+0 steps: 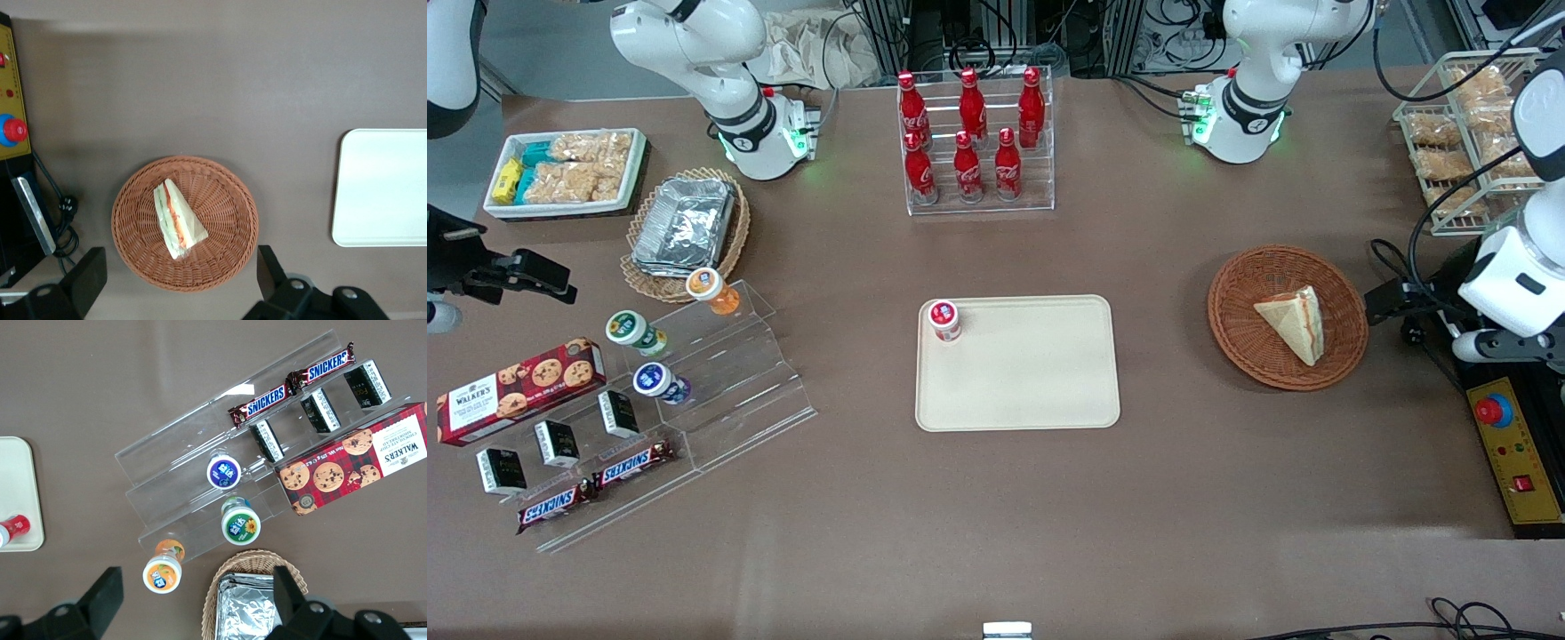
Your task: Place sandwich from basket to tray
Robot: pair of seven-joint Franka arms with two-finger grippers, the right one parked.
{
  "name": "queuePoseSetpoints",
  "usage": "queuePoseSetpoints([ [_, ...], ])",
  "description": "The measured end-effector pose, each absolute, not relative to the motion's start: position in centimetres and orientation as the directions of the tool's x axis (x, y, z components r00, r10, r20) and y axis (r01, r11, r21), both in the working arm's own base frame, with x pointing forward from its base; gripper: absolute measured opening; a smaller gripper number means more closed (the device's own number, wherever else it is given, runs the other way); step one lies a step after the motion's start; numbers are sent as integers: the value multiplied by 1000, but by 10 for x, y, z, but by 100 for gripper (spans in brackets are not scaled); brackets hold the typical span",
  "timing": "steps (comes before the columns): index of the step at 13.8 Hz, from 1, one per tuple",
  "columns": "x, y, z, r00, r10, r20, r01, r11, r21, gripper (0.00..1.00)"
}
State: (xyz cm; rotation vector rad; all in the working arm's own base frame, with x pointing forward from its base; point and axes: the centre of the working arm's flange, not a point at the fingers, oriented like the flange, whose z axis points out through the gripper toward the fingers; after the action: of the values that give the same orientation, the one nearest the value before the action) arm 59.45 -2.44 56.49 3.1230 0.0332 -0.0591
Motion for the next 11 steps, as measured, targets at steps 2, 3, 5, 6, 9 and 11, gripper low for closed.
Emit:
queuePoseSetpoints([
  [2, 580, -24, 556, 997, 40, -61, 41, -999, 13, 100],
  [3, 573, -24, 549, 996, 56, -65, 57, -998, 11, 100],
  [5, 554, -25, 529, 992, 113, -50, 114, -993, 8, 100],
  [6, 542, -26, 514, 989, 143, -35, 143, -990, 7, 100],
  [9, 509, -24, 465, 970, 242, -21, 242, -970, 10, 100],
  [11, 498, -22, 441, 941, 337, -37, 337, -941, 2, 100],
])
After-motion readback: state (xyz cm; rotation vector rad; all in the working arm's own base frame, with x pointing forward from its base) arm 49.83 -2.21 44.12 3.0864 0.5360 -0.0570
